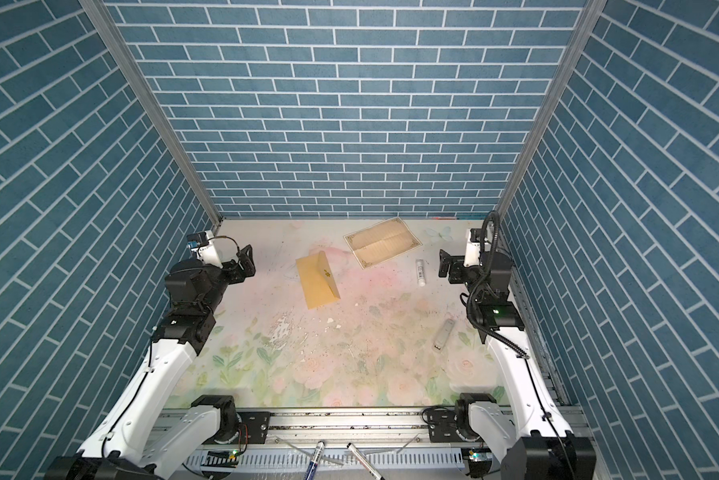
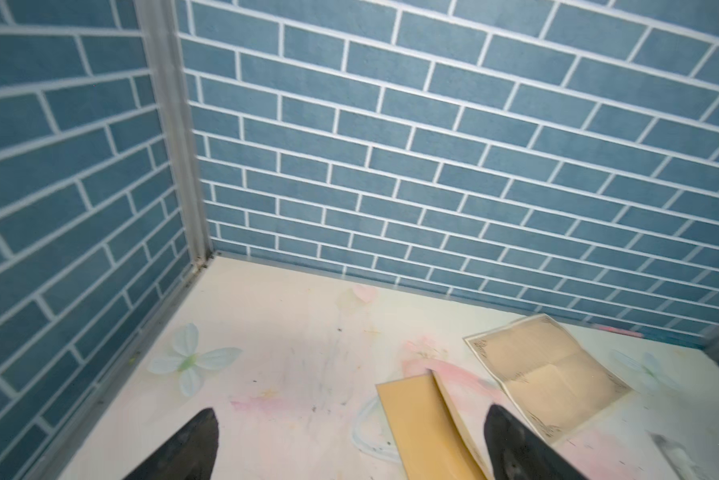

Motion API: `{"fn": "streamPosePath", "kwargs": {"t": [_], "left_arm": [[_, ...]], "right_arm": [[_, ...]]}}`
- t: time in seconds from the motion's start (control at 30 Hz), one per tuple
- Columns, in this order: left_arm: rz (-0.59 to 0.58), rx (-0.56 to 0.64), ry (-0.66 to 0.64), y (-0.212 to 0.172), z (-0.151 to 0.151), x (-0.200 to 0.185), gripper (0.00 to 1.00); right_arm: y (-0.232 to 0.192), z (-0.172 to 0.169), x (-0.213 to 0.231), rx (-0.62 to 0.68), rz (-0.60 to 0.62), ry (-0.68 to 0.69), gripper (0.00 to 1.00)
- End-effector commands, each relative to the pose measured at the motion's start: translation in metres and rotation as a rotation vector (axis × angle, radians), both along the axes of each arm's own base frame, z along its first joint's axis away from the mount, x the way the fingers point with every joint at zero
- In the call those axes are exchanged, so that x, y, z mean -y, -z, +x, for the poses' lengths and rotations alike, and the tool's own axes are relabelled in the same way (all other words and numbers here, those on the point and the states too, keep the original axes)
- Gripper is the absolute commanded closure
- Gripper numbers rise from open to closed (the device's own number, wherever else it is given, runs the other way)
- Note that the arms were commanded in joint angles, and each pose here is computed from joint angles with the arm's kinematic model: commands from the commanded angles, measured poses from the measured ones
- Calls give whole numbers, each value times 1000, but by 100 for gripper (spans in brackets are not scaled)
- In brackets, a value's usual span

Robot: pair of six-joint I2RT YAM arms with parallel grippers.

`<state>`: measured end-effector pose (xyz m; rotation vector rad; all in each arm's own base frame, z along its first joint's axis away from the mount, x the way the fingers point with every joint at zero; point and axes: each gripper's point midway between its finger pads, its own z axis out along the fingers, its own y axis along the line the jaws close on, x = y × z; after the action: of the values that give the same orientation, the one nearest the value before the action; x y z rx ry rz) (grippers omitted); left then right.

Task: Place the letter into the envelope and seal it
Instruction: 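Reach the left gripper toward the beige letter while the right gripper approaches it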

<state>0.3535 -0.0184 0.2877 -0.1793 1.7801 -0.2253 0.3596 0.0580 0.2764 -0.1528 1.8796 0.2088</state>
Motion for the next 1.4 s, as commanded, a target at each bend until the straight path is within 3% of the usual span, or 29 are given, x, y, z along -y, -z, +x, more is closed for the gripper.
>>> {"fn": "streamPosePath", "kwargs": {"t": [0.0, 0.17, 0.47, 0.67, 0.93, 1.37], "left_arm": [[-147, -138, 137, 25, -5, 32, 0], [-187, -198, 187, 41, -1, 61, 0], [-205, -263, 305, 60, 15, 122, 0], [-225, -249, 399, 52, 30, 161, 0], [-253, -257, 530, 43, 76, 225, 0], [-521, -338, 554, 91, 166, 299, 4]], "right_arm": [[4, -2, -34, -84, -29, -112, 1], [9, 3, -75, -115, -103, -205, 1], [33, 22, -104, -191, -202, -212, 1], [31, 32, -121, -245, -103, -234, 1], [29, 48, -115, -295, -29, -196, 1], [26, 72, -90, -321, 76, -166, 1]]}}
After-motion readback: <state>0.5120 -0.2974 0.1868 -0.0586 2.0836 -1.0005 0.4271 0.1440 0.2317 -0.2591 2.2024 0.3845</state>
